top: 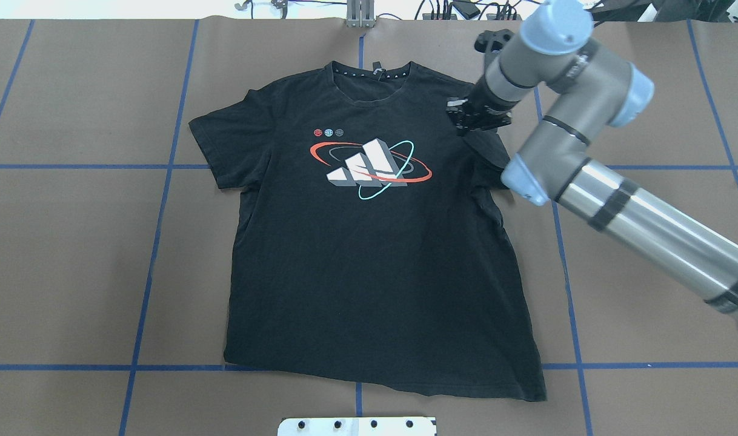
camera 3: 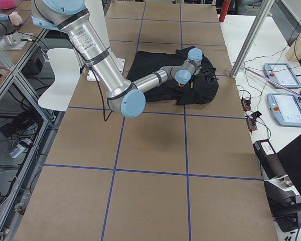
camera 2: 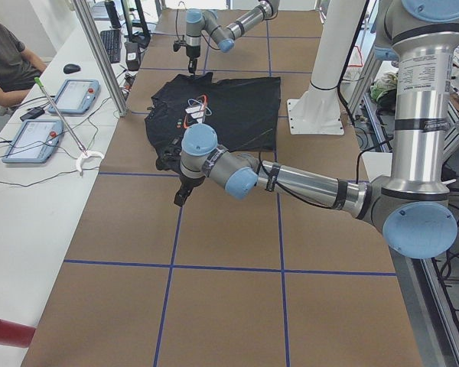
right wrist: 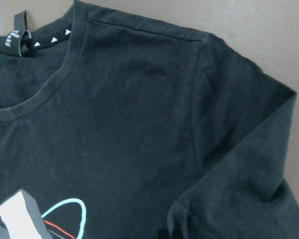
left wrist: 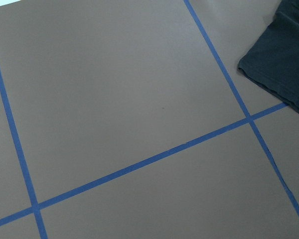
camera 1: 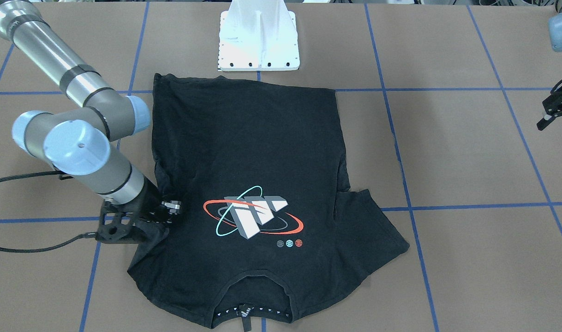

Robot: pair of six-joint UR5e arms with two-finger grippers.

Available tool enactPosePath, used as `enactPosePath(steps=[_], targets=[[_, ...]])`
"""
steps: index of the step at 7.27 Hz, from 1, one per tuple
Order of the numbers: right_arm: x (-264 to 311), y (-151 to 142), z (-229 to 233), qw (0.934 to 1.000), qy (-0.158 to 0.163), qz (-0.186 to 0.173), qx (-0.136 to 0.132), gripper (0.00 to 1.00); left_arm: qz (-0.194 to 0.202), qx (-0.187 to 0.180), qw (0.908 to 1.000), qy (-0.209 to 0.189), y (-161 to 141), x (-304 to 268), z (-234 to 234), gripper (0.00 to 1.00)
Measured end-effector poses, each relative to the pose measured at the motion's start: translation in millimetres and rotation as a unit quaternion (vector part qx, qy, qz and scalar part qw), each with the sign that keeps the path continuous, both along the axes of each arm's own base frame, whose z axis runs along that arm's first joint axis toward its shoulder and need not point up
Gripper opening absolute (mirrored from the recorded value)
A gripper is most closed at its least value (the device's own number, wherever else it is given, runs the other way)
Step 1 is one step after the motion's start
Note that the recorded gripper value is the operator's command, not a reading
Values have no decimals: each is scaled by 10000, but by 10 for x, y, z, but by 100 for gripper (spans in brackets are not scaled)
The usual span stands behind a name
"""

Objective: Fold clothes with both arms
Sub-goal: 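Grasp the sleeve with the right gripper while the left arm approaches the shirt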

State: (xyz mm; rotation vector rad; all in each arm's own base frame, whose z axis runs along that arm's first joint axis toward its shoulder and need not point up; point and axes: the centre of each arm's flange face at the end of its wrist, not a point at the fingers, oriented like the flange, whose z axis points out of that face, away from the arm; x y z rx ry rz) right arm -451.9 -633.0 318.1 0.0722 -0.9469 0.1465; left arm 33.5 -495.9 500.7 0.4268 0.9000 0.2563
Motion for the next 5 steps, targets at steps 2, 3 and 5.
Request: enactPosePath(steps=[2,3,5], targets=[[-371,-108,-125,9996,247,131,-13,0,2,-5,10000,13,2,1,-3,99],[-473,-127,-175,9994,313,173,20,0,23,-11,10000,34,2,13,-2,99],[-658,-95,-252,9992,365,155,61,41,101,-17,9999,54,-7,90,-10,99]])
